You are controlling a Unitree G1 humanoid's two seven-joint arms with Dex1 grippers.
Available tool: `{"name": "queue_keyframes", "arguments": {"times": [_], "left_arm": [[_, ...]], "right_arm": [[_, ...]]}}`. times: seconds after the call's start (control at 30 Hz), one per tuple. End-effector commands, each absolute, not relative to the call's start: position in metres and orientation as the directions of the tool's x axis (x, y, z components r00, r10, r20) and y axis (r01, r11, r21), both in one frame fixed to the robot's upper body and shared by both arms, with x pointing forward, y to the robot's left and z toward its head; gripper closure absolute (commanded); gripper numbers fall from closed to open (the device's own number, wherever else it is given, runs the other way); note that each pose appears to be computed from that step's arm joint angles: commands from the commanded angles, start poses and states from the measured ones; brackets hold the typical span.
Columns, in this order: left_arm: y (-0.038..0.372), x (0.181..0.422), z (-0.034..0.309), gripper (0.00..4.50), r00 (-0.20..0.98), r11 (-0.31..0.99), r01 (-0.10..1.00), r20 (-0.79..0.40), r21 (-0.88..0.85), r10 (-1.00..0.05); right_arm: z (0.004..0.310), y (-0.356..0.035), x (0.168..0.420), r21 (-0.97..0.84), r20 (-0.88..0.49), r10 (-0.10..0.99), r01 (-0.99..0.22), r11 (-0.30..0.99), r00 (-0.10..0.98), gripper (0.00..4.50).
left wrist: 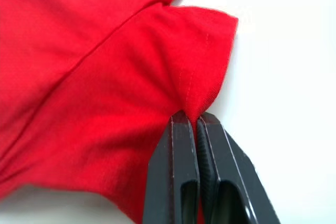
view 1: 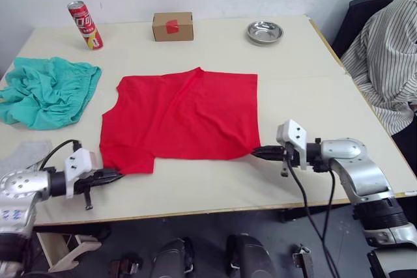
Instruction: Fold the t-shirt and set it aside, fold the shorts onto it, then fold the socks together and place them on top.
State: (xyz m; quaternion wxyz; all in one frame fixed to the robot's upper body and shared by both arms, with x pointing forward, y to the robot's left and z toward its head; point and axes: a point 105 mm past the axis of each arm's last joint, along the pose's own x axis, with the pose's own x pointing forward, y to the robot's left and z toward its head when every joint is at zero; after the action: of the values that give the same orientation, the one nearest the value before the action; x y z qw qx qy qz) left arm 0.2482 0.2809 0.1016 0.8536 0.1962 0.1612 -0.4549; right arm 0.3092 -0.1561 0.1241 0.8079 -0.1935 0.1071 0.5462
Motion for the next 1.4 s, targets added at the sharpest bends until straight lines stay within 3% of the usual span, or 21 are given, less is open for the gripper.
{"name": "queue_keyframes", "arguments": {"times": [0.03, 0.1, 0.23, 0.37, 0.47, 0.57, 0.63, 0.7, 0.77, 0.87, 1.0, 1.07, 1.13, 1.23, 1.33, 1.4], "left_arm": [[0.285, 0.235, 0.128, 4.46, 0.594, 0.572, 0.798, -0.412, 0.192, -0.691], [0.286, 0.223, 0.131, 4.46, 0.604, 0.600, 0.784, -0.418, 0.158, -0.679], [0.286, 0.180, 0.121, 4.46, 0.475, 0.569, 0.822, -0.545, -0.004, -0.691], [0.283, 0.172, 0.124, 4.46, 0.413, 0.560, 0.823, -0.578, -0.095, -0.704], [0.277, 0.189, 0.140, 4.46, 0.412, 0.546, 0.830, -0.538, -0.111, -0.736], [0.276, 0.255, 0.186, 4.46, 0.603, 0.610, 0.785, -0.352, 0.104, -0.716], [0.284, 0.303, 0.226, 4.46, 0.753, 0.693, 0.655, -0.190, 0.301, -0.630], [0.308, 0.352, 0.265, 4.46, 0.909, 0.780, 0.387, -0.062, 0.492, -0.412], [0.325, 0.380, 0.338, 4.46, 0.945, 0.818, 0.047, 0.239, 0.573, -0.222], [0.331, 0.370, 0.430, 4.46, 0.798, 0.837, -0.262, 0.595, 0.481, -0.092], [0.326, 0.323, 0.516, 4.46, 0.544, 0.791, -0.494, 0.838, 0.361, -0.043], [0.322, 0.310, 0.532, 4.46, 0.495, 0.770, -0.526, 0.866, 0.362, -0.069], [0.308, 0.308, 0.531, 4.46, 0.506, 0.734, -0.501, 0.843, 0.458, -0.181], [0.293, 0.324, 0.493, 4.46, 0.630, 0.614, -0.393, 0.687, 0.685, -0.363], [0.302, 0.347, 0.394, 4.46, 0.815, 0.483, -0.100, 0.350, 0.870, -0.461], [0.307, 0.342, 0.327, 4.46, 0.871, 0.433, 0.107, 0.126, 0.895, -0.476]], "right_arm": [[0.141, -0.164, 0.297, -0.246, -0.379, 0.847, -0.923, 0.295, 0.372, 4.50], [0.138, -0.169, 0.288, -0.236, -0.416, 0.836, -0.931, 0.280, 0.357, 4.50], [0.127, -0.174, 0.247, -0.055, -0.528, 0.830, -0.982, 0.180, 0.182, 4.50], [0.138, -0.171, 0.246, -0.038, -0.530, 0.832, -0.985, 0.169, 0.163, 4.50], [0.157, -0.168, 0.261, -0.069, -0.500, 0.845, -0.982, 0.178, 0.188, 4.50], [0.211, -0.170, 0.316, -0.276, -0.323, 0.863, -0.911, 0.307, 0.389, 4.50], [0.258, -0.174, 0.354, -0.426, -0.146, 0.838, -0.798, 0.426, 0.526, 4.50], [0.314, -0.181, 0.387, -0.533, 0.062, 0.759, -0.622, 0.574, 0.648, 4.50], [0.384, -0.186, 0.406, -0.588, 0.310, 0.631, -0.378, 0.715, 0.711, 4.50], [0.458, -0.195, 0.398, -0.571, 0.578, 0.468, -0.079, 0.817, 0.669, 4.50], [0.508, -0.200, 0.370, -0.535, 0.752, 0.389, 0.148, 0.832, 0.532, 4.50], [0.512, -0.201, 0.367, -0.536, 0.761, 0.388, 0.168, 0.827, 0.519, 4.50], [0.503, -0.200, 0.371, -0.573, 0.732, 0.422, 0.150, 0.806, 0.535, 4.50], [0.464, -0.197, 0.388, -0.671, 0.618, 0.504, 0.072, 0.738, 0.604, 4.50], [0.384, -0.199, 0.413, -0.722, 0.396, 0.582, -0.151, 0.675, 0.710, 4.50], [0.323, -0.196, 0.415, -0.743, 0.223, 0.645, -0.301, 0.598, 0.731, 4.50]]}}
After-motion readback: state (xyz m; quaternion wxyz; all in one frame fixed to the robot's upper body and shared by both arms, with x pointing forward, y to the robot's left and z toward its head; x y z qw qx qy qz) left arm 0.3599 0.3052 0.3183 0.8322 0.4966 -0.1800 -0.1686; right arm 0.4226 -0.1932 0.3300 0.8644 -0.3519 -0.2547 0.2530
